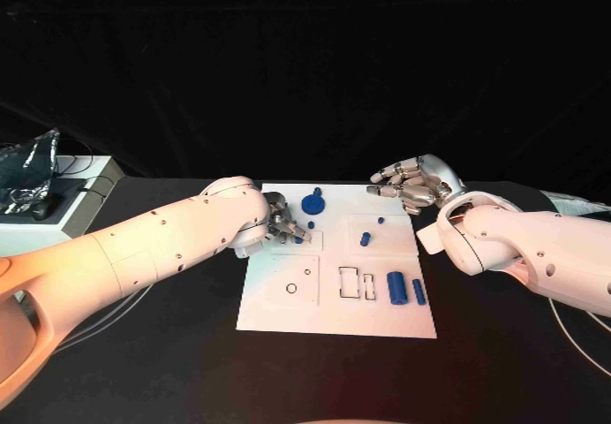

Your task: Assemble the parts on the task board

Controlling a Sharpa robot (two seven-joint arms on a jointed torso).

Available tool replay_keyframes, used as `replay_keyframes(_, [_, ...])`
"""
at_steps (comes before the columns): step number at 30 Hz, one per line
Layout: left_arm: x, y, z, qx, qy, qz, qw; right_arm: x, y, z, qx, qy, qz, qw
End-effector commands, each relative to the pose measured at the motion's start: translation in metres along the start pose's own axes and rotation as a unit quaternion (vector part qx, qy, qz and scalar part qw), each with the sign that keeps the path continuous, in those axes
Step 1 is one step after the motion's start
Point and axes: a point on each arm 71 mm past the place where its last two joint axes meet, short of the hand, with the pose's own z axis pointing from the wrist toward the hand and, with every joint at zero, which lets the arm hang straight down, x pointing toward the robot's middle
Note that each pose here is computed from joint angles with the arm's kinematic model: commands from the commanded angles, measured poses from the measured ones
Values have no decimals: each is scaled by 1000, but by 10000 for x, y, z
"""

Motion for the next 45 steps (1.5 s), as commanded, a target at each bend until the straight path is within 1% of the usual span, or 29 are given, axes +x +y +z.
replay_keyframes(1, [59,24,7,-3,11,2,1000,15,6,-3,-4,7,0,1000])
replay_keyframes(11, [55,68,-27,-3,8,-2,1000,15,-3,-7,-3,7,0,1000])
replay_keyframes(18, [26,144,-66,-7,2,-6,1000,12,-13,-12,-2,7,-1,1000])
replay_keyframes(21, [17,161,-78,-7,0,-8,1000,11,-15,-14,-2,7,-1,1000])
replay_keyframes(24, [7,162,-93,-5,-2,-10,1000,12,-17,-15,-2,7,-1,1000])
replay_keyframes(31, [-35,131,-141,8,-11,-31,999,17,-25,-18,-1,7,0,1000])
replay_keyframes(36, [-84,127,-178,18,-12,-61,998,18,-30,-22,-1,7,0,1000])
replay_keyframes(38, [-119,137,-196,21,-15,-73,997,17,-32,-24,-1,7,0,1000])
replay_keyframes(45, [-288,254,-234,22,-31,-115,993,7,-40,-30,0,6,-1,1000])
